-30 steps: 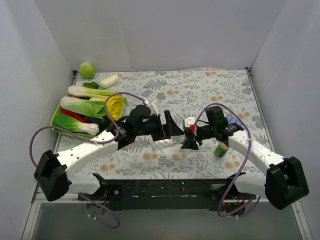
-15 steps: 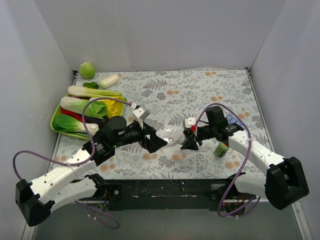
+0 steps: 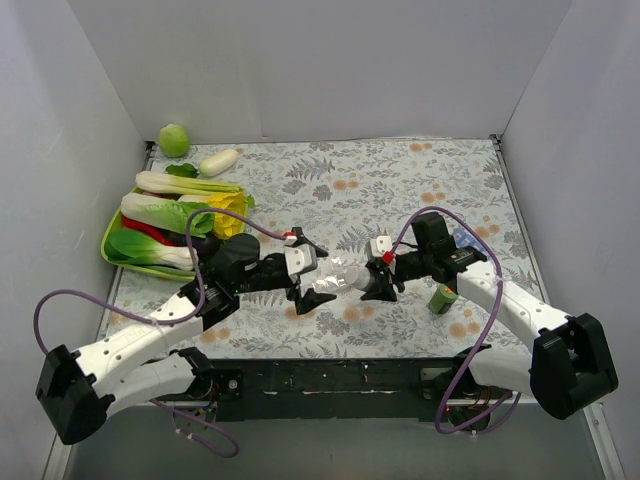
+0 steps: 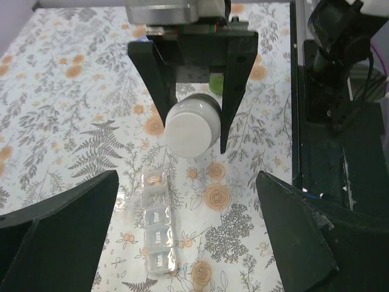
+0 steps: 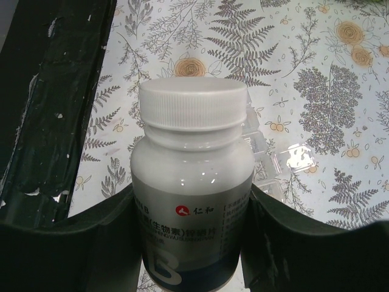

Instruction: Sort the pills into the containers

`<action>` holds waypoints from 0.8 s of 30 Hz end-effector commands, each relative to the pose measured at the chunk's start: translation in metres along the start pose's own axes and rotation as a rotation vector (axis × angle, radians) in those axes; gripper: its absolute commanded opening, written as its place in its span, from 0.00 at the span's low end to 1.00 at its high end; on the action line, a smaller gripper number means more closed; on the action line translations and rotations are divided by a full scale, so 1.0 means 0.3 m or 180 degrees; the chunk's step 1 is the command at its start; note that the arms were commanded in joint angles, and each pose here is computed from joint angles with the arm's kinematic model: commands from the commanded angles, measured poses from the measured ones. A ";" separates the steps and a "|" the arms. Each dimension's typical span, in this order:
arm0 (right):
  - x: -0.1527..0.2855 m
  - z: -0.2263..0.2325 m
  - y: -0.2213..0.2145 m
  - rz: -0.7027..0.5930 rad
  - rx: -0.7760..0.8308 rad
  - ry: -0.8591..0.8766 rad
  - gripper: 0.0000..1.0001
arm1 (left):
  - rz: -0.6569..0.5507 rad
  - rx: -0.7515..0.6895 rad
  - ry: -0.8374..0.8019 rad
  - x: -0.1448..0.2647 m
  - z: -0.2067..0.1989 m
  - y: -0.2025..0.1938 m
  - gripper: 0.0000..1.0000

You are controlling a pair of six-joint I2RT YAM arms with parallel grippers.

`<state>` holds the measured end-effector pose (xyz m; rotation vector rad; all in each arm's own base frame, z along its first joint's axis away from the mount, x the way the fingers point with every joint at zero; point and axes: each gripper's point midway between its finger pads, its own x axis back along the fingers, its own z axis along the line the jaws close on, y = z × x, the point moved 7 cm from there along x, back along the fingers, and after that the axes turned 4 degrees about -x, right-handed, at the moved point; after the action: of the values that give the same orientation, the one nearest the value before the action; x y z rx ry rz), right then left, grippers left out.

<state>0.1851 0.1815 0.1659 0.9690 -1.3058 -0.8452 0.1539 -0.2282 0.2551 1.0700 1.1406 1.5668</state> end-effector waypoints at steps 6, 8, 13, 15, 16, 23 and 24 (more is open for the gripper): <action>0.003 0.012 0.024 -0.0101 0.0083 0.0082 0.04 | -0.0176 -0.0236 -0.0473 -0.133 0.022 -0.008 0.98; 0.003 0.011 0.025 -0.0106 0.0092 0.0084 0.04 | -0.0182 -0.0199 -0.0502 -0.152 0.017 -0.013 0.98; 0.003 0.013 0.023 -0.0101 0.0088 0.0082 0.04 | -0.0179 -0.0162 -0.0420 -0.198 0.019 -0.027 0.97; 0.003 0.012 0.023 -0.0101 0.0088 0.0082 0.04 | -0.0172 -0.0175 -0.0402 -0.209 0.019 -0.025 0.95; 0.003 0.013 0.022 -0.0101 0.0088 0.0082 0.04 | -0.0152 -0.0166 -0.0393 -0.213 0.020 -0.030 0.94; 0.004 0.012 0.022 -0.0102 0.0091 0.0076 0.04 | -0.0079 -0.0082 -0.0271 -0.228 0.036 -0.032 0.76; 0.003 0.011 0.023 -0.0101 0.0097 0.0075 0.04 | -0.0077 -0.0073 -0.0267 -0.231 0.036 -0.031 0.73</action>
<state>0.1846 0.1818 0.1662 0.9760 -1.3016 -0.8436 0.1743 -0.2849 0.2211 1.1570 1.0421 1.4854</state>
